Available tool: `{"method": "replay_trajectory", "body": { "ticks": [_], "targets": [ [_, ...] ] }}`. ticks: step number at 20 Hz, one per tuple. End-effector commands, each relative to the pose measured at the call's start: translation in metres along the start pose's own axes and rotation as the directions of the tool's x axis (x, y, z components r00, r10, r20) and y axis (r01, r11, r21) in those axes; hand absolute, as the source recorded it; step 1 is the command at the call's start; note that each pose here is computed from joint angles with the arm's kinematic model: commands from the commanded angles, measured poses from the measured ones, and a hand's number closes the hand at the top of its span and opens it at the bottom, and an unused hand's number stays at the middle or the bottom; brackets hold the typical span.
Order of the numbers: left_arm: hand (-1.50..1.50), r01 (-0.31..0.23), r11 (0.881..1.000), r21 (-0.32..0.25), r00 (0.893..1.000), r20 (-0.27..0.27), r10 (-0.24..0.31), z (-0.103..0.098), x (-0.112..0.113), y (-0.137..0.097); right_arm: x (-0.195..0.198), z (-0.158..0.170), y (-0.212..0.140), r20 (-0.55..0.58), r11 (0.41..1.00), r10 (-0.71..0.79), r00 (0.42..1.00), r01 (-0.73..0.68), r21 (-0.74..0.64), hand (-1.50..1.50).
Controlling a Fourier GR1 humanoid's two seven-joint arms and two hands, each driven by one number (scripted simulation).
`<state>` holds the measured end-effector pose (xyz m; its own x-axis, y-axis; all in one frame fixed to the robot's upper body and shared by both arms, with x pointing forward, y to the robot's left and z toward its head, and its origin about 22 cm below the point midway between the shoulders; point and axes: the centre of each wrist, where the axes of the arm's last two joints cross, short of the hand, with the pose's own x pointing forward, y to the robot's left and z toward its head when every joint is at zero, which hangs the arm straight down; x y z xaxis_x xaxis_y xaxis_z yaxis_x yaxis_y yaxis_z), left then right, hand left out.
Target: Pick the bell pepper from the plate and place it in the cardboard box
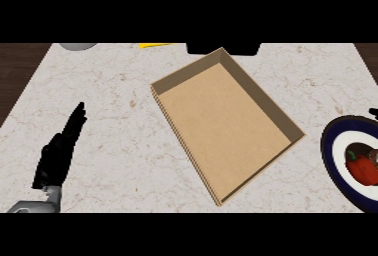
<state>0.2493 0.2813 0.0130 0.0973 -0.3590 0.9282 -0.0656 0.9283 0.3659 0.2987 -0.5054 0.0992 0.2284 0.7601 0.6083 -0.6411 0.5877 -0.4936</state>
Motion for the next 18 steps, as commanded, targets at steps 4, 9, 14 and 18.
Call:
{"method": "replay_trajectory", "body": {
  "ticks": [4,9,14,18],
  "targets": [
    [0.0,0.0,1.0,0.024,1.0,-0.023,0.001,0.002,0.005,0.011,0.0,-0.027,0.009,0.022,0.996,0.004,1.0,-0.006,0.092,-1.5],
    [0.0,0.002,1.0,0.016,1.0,-0.023,-0.001,0.016,-0.007,-0.009,-0.022,-0.032,0.027,-0.027,0.991,0.048,0.998,-0.044,0.13,-1.5],
    [0.0,0.002,1.0,0.019,1.0,-0.016,-0.002,0.011,-0.009,-0.008,-0.016,-0.037,0.02,-0.051,0.99,0.057,0.997,-0.05,0.129,-1.5],
    [0.0,0.001,1.0,0.025,1.0,-0.015,-0.001,0.008,-0.011,0.01,-0.017,-0.038,0.018,-0.031,0.991,0.039,0.999,-0.034,0.126,-1.5]
  ]
}}
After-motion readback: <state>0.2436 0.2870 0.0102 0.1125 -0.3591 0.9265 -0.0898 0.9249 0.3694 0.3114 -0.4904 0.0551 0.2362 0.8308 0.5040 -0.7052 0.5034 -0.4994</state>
